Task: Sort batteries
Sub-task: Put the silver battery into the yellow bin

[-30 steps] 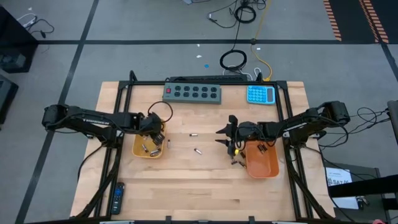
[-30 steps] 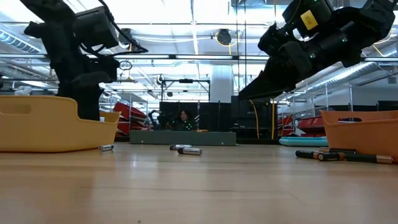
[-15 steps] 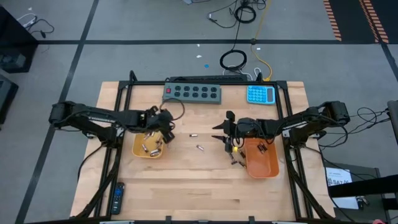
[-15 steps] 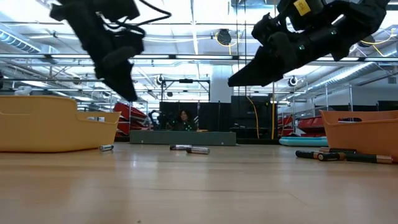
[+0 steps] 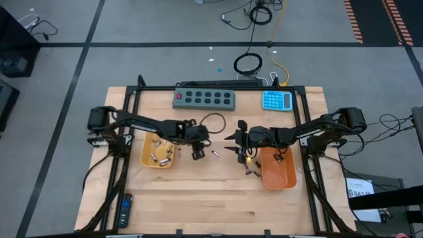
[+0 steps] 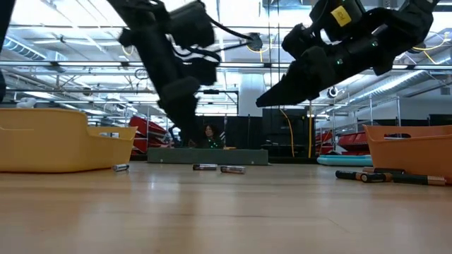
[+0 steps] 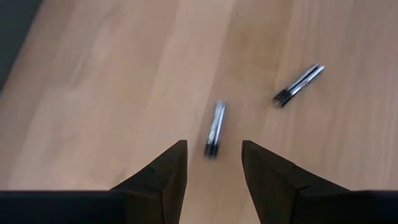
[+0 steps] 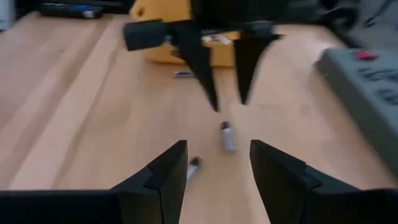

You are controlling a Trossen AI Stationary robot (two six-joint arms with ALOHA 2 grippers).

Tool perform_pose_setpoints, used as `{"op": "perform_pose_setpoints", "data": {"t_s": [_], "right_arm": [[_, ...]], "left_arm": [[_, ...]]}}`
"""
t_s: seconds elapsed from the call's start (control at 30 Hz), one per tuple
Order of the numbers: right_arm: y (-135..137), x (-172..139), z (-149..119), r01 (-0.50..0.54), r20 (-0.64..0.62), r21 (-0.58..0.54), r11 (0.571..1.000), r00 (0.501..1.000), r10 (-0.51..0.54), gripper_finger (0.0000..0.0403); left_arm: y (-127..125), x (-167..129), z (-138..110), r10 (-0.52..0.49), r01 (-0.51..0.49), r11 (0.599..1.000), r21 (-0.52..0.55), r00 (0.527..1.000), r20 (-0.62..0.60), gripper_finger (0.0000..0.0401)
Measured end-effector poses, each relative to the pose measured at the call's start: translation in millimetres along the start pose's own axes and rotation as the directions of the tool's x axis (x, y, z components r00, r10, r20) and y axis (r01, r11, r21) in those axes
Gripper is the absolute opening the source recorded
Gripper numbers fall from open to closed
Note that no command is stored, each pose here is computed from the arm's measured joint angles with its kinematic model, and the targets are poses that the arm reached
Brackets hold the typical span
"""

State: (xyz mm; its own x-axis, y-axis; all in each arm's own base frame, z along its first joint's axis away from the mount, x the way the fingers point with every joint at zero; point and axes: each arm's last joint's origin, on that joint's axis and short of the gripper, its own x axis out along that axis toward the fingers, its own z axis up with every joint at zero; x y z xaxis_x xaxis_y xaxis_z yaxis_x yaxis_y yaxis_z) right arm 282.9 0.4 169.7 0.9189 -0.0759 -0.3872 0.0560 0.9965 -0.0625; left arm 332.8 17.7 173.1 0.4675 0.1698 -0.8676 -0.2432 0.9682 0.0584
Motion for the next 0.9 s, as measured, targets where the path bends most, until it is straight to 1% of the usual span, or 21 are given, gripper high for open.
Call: {"op": "perform_pose_setpoints", "data": {"t_s": [0.07,0.13,0.2,0.33,0.5,0.6,0.73,0.9], "right_arm": [[1,3,-3,-0.034,-0.013,0.017,0.999,0.999,0.034,0.0166],[3,6,-5,-0.038,-0.044,0.025,0.999,0.998,0.039,0.0166],[4,8,-2,-0.040,-0.064,0.025,0.999,0.997,0.042,0.0166],[10,9,-1,-0.053,-0.076,0.015,0.998,0.996,0.054,0.0166],[12,9,-1,-0.039,-0.076,0.009,0.999,0.996,0.040,0.0166],[12,9,-1,-0.038,-0.075,0.010,0.999,0.996,0.038,0.0166],[12,9,0,-0.038,-0.071,0.011,0.999,0.997,0.038,0.0166],[12,11,0,-0.036,-0.052,0.031,0.999,0.998,0.037,0.0166]], "left_arm": [[0,8,6,-0.017,0.018,1.000,0.013,1.000,-0.012,0.0162],[1,16,9,-0.037,0.037,0.999,0.018,0.999,-0.030,0.0162],[3,25,11,-0.030,0.031,0.999,0.019,0.998,-0.048,0.0162],[11,36,9,-0.017,0.019,1.000,0.025,0.996,-0.085,0.0162],[18,50,4,-0.053,0.057,0.998,0.027,0.990,-0.130,0.0161],[20,57,3,-0.069,0.076,0.996,0.043,0.987,-0.145,0.0151],[22,64,0,-0.079,0.089,0.995,0.050,0.983,-0.166,0.0117],[27,69,1,-0.104,0.110,0.994,0.029,0.983,-0.154,0.0038]]}}
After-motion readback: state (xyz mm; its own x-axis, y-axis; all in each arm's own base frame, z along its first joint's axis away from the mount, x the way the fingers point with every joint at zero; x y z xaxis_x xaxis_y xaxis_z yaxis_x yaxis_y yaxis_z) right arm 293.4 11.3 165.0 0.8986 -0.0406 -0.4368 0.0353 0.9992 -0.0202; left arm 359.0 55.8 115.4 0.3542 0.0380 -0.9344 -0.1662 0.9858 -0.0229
